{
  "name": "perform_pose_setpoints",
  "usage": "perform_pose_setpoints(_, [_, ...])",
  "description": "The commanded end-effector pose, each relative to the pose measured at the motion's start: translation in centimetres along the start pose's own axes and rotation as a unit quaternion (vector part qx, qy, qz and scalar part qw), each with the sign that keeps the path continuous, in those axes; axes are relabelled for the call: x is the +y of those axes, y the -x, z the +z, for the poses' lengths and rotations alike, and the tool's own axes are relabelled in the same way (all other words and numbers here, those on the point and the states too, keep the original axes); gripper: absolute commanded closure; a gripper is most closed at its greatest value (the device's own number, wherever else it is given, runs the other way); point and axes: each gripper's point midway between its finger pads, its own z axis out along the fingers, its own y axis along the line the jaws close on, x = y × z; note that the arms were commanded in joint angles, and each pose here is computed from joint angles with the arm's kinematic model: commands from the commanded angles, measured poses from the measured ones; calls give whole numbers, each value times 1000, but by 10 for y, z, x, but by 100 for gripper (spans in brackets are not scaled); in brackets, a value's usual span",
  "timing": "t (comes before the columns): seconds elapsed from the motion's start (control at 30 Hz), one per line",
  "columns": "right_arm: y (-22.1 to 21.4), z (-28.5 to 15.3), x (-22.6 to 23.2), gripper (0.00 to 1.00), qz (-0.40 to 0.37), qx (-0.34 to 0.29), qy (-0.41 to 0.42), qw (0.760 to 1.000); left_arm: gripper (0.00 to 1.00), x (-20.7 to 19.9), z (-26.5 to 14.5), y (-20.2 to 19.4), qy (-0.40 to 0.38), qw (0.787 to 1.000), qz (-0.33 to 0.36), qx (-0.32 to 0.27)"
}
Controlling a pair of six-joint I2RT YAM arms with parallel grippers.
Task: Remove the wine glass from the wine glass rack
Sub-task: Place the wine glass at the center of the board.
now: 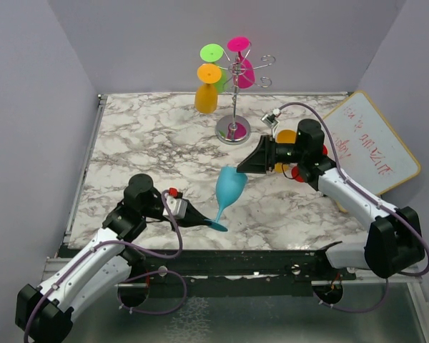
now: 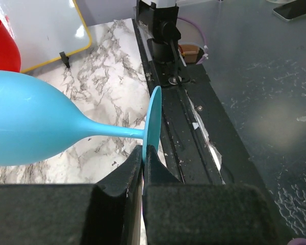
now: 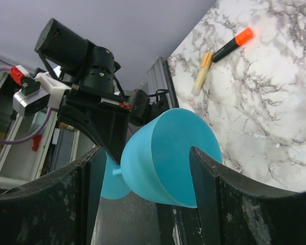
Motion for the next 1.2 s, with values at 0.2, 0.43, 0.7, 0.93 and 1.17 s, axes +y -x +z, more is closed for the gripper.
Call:
perform_pose_setpoints(0.2, [-14,-5,26,43,-23,63,87,994,100,4,2,13,-22,996,83,-11])
perform_pose_setpoints(0.43, [-16,-7,38,55,-15,71,111,991,100,6,3,10,-25,995,94,-11])
perform_pose_setpoints(0.7, [-14,-8,47,64,-17,81,128,988,100,7,5,13,-34,995,98,-13])
perform_pose_setpoints(0.93, [-22,-8,54,62,-20,96,142,985,100,10,5,13,-33,994,103,-12])
perform_pose_setpoints(1.17, [-26,-11,62,69,-28,107,154,982,100,12,4,9,-21,994,103,-6])
